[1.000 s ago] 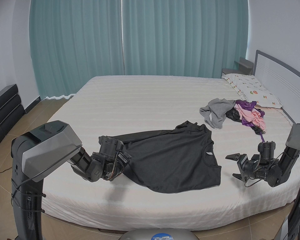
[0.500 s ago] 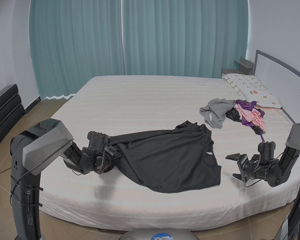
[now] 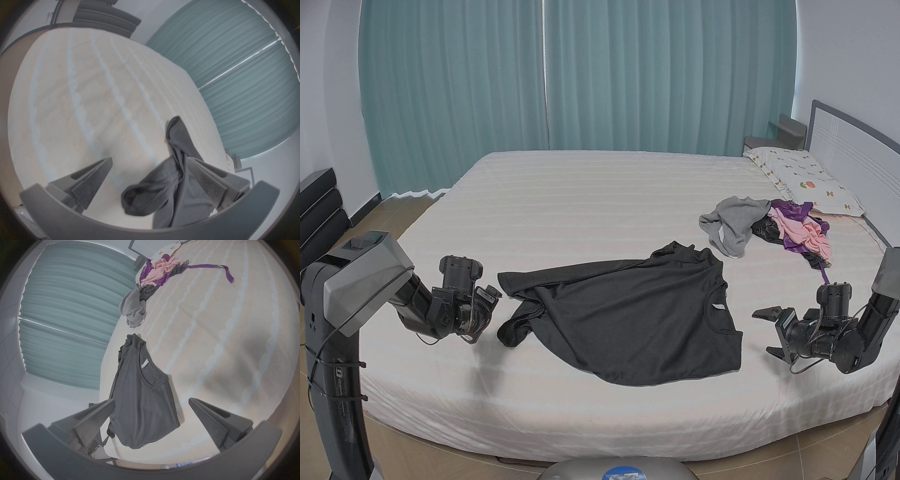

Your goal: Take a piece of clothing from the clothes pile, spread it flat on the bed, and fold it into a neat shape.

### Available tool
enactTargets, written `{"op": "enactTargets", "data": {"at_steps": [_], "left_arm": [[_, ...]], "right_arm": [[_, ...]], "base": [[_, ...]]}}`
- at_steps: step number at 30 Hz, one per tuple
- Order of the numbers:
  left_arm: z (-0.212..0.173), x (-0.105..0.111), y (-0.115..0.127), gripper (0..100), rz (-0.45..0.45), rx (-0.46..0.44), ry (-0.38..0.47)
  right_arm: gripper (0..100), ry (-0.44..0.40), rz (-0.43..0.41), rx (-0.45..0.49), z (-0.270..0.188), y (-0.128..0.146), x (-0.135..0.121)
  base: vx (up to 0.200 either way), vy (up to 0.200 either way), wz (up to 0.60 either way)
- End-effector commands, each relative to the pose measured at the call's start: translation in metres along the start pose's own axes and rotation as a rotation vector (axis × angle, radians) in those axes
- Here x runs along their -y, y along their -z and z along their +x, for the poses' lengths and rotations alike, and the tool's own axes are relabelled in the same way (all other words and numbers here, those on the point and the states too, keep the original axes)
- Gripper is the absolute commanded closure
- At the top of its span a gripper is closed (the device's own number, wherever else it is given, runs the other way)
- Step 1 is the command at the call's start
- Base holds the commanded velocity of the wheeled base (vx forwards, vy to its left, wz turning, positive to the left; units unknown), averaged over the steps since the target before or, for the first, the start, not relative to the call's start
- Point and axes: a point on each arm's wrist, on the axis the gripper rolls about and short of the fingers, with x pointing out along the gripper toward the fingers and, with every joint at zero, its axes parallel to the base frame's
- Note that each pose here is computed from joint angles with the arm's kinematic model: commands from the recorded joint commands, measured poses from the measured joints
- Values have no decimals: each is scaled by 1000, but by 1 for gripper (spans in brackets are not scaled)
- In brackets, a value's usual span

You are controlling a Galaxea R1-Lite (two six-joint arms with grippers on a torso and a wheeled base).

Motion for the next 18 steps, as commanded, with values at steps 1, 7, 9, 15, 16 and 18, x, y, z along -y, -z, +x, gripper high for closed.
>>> {"op": "enactTargets", "data": {"at_steps": [1, 7, 9, 15, 16, 18], "left_arm": [[-27, -4, 14, 0, -21, -111, 15], [-34, -5, 40, 0, -2, -187, 9], [-32, -2, 47, 0, 18, -188, 15], [-25, 0, 52, 0, 93, -201, 24], [-20, -2, 54, 0, 145, -199, 17], [-15, -4, 56, 0, 171, -194, 11]], "right_arm": [[0, 2, 2, -1, 0, 0, 1], [0, 3, 2, -3, 1, 0, 1], [0, 2, 1, -4, 1, 1, 0], [0, 3, 1, -5, 1, 1, 1], [0, 5, 0, -9, 1, 2, 1], [0, 6, -2, -13, 1, 4, 1]], "base": [[0, 0, 0], [0, 0, 0], [0, 0, 0], [0, 0, 0], [0, 0, 0], [0, 0, 0]]}}
